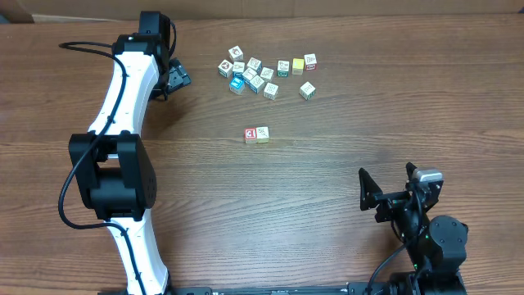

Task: Form a horizontal line
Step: 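Raise the right arm and reach it over the block cluster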

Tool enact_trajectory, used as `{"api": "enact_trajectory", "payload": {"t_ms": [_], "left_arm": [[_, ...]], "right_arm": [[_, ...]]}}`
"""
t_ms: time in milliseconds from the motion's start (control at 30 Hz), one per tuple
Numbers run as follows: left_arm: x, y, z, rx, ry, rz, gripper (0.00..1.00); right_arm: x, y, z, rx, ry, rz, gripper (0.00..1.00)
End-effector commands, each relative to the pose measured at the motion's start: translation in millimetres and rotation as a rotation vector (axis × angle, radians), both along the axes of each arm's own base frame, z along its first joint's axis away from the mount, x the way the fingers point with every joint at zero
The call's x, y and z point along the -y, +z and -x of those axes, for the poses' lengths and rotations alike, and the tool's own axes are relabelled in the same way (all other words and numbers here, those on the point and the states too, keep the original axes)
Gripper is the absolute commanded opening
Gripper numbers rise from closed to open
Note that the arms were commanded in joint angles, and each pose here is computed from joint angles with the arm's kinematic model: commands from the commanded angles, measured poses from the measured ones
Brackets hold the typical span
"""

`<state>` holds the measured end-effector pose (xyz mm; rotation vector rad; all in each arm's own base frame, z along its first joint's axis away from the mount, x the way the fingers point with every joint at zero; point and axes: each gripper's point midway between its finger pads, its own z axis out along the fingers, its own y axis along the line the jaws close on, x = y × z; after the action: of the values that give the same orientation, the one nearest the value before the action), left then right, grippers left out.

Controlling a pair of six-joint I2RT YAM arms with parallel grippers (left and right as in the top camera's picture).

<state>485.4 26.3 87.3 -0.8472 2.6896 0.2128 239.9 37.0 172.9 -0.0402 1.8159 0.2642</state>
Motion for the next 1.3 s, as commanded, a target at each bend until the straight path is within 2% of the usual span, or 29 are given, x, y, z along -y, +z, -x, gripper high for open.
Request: {"api": "enact_trajectory", "payload": {"t_ms": [0,133,300,467,600,733,867,967,1000,1033,1067,1267], "left_arm": [[-1,-2,-5,0.004,-0.002,0.006,1.0],[-1,-2,-5,0.004,-0.002,0.006,1.0],[-1,-2,-5,0.004,-0.002,0.006,1.0],[-1,-2,-5,0.004,-0.002,0.006,1.0],[-1,-2,-5,0.004,-0.002,0.006,1.0],[-1,-2,-5,0.004,-0.002,0.006,1.0],[-1,-2,-5,0.004,-0.002,0.006,1.0],[-1,-2,-5,0.004,-0.002,0.006,1.0],[-1,-2,-5,0.004,-0.002,0.006,1.0],[-1,-2,-5,0.004,-0.002,0.006,1.0],[-1,-2,-5,0.004,-0.002,0.006,1.0],[-1,-2,-5,0.004,-0.002,0.006,1.0]], "right_arm": [[0,19,-2,0.027,0.003,-0.002,1.0],[-1,58,-7,0.037,0.008,-0.004,1.0],[-16,132,-25,0.018,0.092,-0.023,1.0],[-28,183,-54,-0.137,0.154,-0.047,1.0],[-35,200,-76,-0.316,0.187,-0.075,1.0],[-50,201,-99,-0.445,0.246,-0.109,1.0],[-81,204,-130,-0.426,0.42,-0.203,1.0],[-97,193,-151,-0.468,0.483,-0.309,1.0],[-101,187,-156,-0.491,0.492,-0.331,0.96],[-104,177,-162,-0.525,0.475,-0.346,0.89],[-106,164,-168,-0.568,0.443,-0.356,0.87],[-149,72,-190,-0.78,0.207,-0.229,0.86]]}}
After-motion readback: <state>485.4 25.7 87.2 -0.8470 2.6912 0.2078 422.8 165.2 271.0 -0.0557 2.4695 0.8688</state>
